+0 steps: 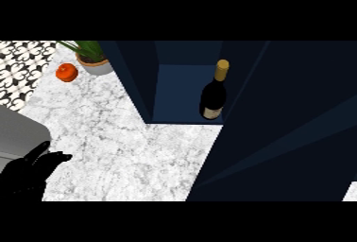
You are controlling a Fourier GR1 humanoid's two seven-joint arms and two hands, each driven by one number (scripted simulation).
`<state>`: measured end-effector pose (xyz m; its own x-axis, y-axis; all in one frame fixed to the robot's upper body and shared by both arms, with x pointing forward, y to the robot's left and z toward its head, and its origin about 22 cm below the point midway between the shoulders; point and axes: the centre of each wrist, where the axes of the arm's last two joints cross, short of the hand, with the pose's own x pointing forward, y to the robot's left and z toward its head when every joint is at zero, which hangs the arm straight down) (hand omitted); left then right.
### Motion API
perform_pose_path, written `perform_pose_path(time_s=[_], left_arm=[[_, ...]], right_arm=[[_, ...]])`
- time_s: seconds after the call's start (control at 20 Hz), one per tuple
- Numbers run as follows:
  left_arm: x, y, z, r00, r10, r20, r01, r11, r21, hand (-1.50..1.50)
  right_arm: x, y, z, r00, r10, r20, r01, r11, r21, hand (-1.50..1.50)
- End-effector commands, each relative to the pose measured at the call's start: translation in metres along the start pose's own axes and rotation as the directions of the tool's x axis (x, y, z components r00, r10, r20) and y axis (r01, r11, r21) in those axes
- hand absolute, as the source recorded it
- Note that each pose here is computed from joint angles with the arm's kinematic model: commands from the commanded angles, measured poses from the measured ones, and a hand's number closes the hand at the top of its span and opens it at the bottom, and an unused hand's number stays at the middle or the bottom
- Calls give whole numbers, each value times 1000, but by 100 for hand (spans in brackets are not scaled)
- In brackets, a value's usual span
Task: Pick up the wine, place it into the cabinet and close the cabinet
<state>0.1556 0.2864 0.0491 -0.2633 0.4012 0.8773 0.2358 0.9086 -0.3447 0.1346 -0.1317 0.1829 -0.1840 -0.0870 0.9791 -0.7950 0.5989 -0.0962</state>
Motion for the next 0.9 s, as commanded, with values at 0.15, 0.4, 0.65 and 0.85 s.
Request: perform_pose_path(time_s=[0.15, 0.4, 0.65, 0.85], left_arm=[[29, 37, 15, 1000, -24, 0, 24, 998, 52, -150], [30, 61, 32, 998, -57, 13, 55, 995, 82, -150], [61, 82, 26, 998, -59, 7, 59, 997, 53, -150], [62, 88, 25, 999, -40, 29, 39, 999, 29, -150]], right_arm=[[7, 51, -28, 999, 51, -5, -50, 991, 123, 150], [3, 68, -50, 998, 55, 41, -57, 997, 56, 150], [8, 58, -61, 990, 62, 123, -50, 993, -104, 150], [11, 51, -81, 987, 69, 145, -45, 986, -161, 150]])
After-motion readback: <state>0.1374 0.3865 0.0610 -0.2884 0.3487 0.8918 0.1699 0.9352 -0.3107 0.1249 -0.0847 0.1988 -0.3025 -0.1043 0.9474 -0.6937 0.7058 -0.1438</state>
